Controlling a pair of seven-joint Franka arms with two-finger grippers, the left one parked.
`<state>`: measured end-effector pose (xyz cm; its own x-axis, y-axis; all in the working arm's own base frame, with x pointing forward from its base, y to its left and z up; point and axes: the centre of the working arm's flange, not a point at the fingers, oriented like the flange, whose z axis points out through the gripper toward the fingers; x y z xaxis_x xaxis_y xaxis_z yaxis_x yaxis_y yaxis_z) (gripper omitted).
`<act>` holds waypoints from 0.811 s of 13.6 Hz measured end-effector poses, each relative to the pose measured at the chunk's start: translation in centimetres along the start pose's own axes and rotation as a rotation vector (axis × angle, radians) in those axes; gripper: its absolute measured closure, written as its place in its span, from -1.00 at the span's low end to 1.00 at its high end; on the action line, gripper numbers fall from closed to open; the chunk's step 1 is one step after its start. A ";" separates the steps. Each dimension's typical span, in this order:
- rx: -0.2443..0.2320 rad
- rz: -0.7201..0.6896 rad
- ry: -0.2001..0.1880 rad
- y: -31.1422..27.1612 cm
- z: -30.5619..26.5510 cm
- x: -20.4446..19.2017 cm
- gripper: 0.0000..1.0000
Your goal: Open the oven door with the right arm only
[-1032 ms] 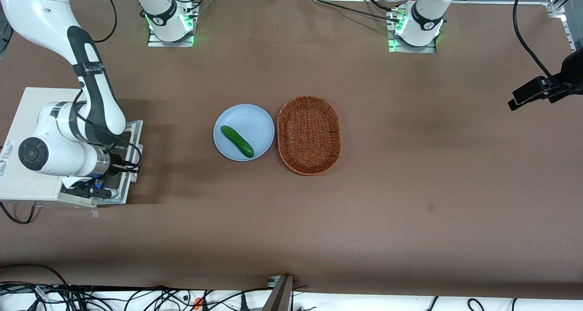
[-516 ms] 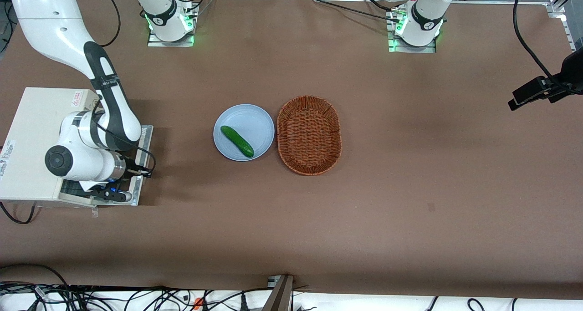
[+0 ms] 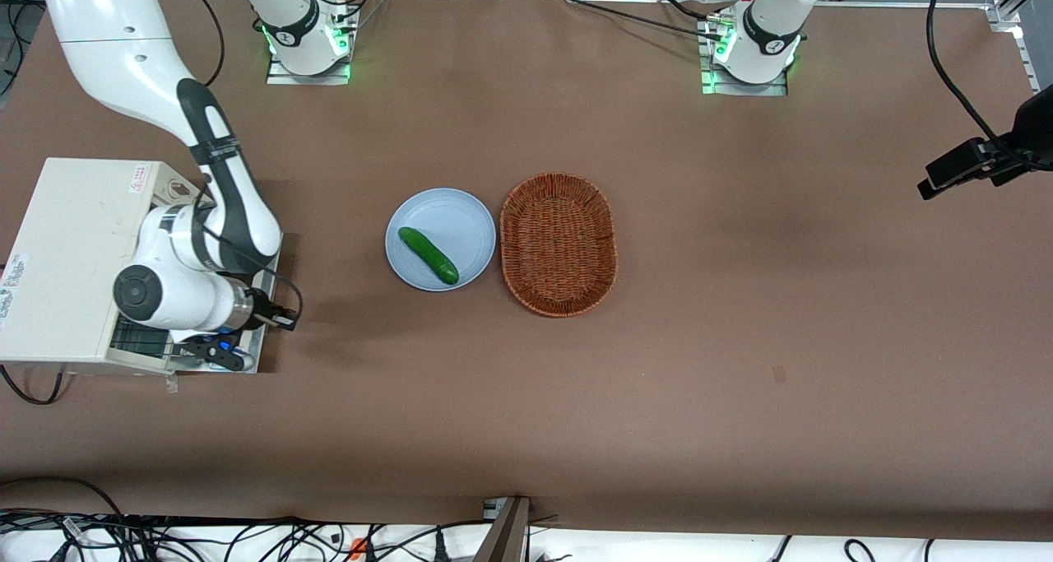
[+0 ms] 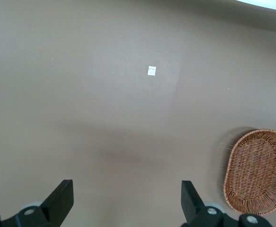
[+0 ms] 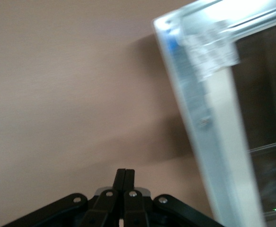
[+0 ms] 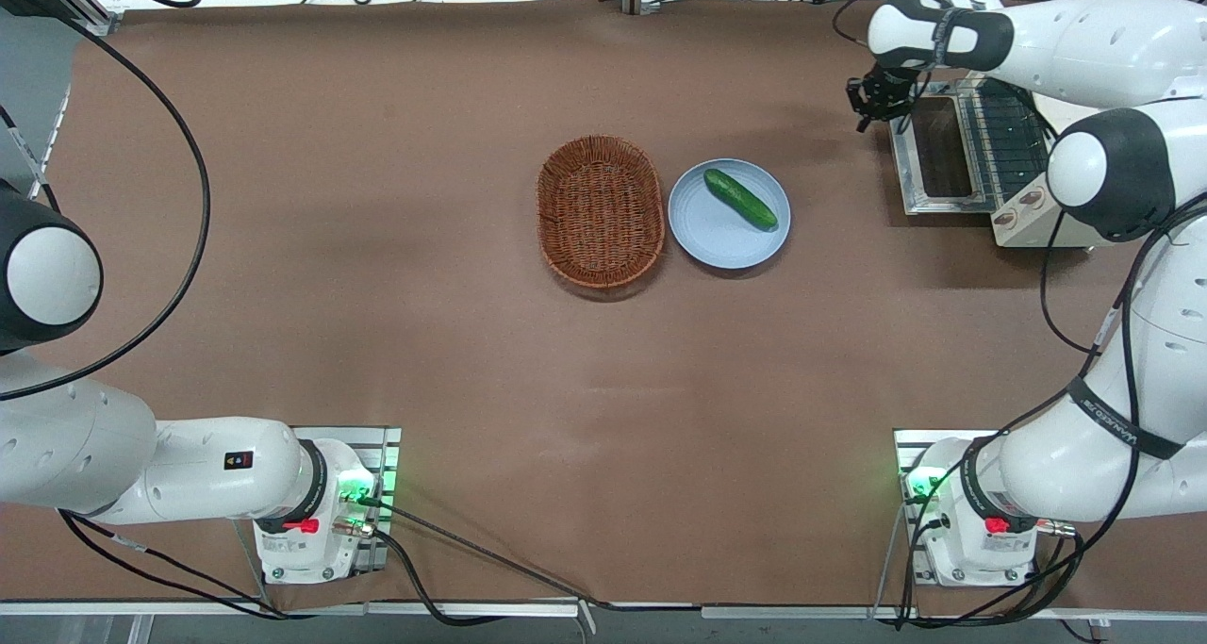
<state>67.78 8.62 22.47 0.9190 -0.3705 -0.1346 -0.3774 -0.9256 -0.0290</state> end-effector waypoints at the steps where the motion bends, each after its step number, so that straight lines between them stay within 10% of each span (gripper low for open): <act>1: 0.004 -0.006 0.012 -1.6 -0.6 -0.6 0.91; 7: 0.066 -0.149 0.144 -4.5 -10.9 -1.2 -0.24; 11: 0.042 -0.289 0.148 -3.9 -18.9 -3.9 -1.00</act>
<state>67.81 12.21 41.88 0.9942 -0.1028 0.0301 -0.0999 -0.9913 -0.0859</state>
